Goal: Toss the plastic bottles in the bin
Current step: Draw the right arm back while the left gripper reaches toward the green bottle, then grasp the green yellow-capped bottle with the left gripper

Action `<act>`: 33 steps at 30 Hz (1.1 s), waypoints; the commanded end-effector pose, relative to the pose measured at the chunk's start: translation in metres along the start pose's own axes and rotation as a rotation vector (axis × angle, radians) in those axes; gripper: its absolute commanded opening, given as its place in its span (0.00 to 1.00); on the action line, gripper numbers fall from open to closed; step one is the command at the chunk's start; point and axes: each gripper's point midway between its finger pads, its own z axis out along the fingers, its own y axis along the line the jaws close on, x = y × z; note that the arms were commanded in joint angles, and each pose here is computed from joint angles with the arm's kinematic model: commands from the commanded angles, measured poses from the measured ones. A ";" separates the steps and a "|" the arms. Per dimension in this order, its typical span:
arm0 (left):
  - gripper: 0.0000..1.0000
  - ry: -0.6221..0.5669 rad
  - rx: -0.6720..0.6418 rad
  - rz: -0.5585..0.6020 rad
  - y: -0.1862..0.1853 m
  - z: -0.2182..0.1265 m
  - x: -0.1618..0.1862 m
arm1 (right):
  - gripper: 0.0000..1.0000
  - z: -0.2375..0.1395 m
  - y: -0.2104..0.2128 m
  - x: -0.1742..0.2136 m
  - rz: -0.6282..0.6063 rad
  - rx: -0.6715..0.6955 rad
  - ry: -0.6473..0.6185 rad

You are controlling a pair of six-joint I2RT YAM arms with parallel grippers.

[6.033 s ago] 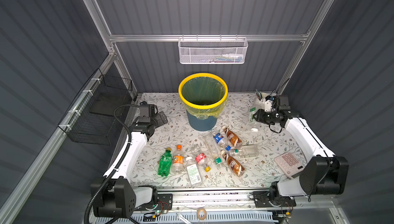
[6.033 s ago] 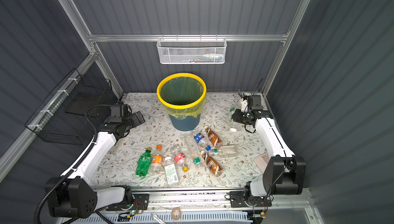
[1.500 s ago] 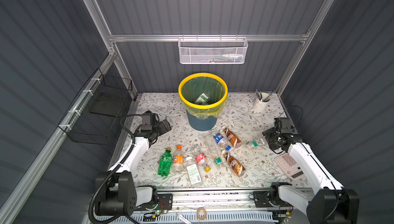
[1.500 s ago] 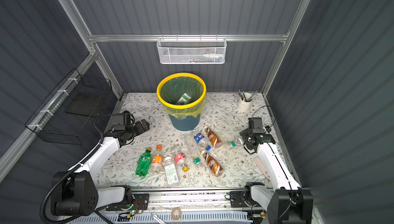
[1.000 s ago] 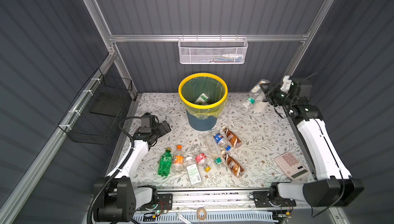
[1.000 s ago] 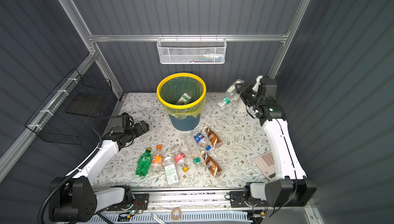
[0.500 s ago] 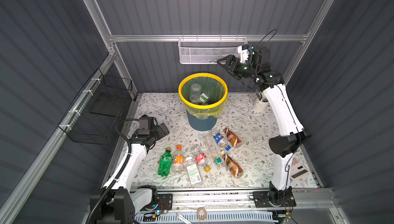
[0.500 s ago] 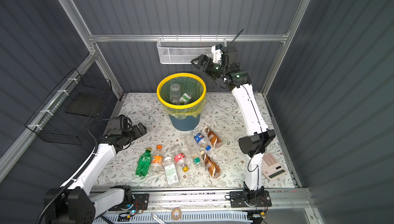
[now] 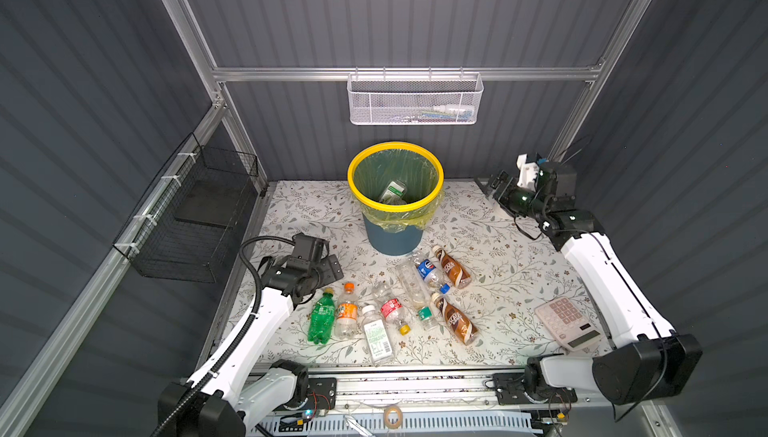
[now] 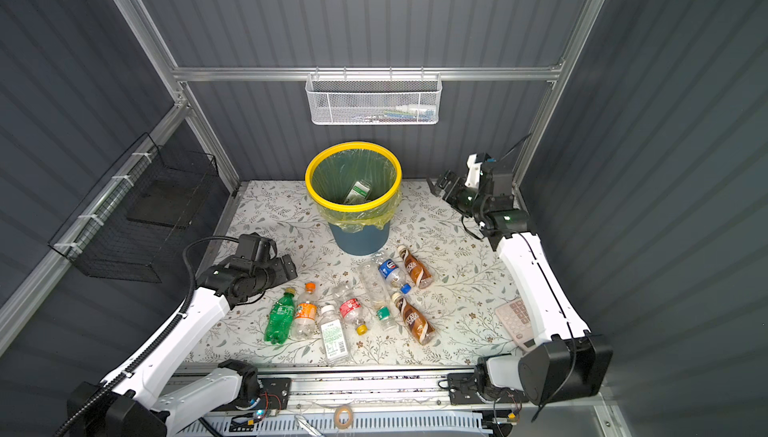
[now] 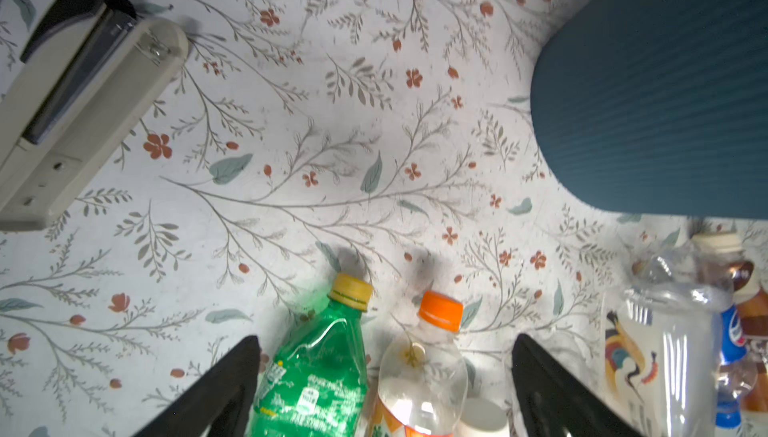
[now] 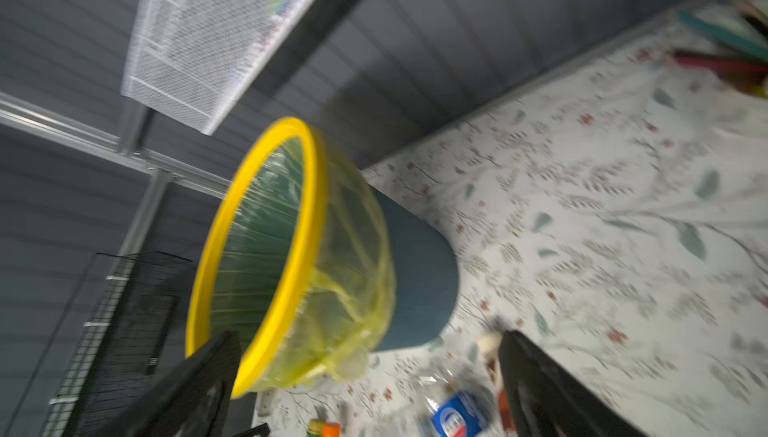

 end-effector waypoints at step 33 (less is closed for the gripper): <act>0.88 0.268 -0.190 0.019 0.037 0.044 0.100 | 0.99 0.002 -0.087 0.036 0.232 0.095 -0.003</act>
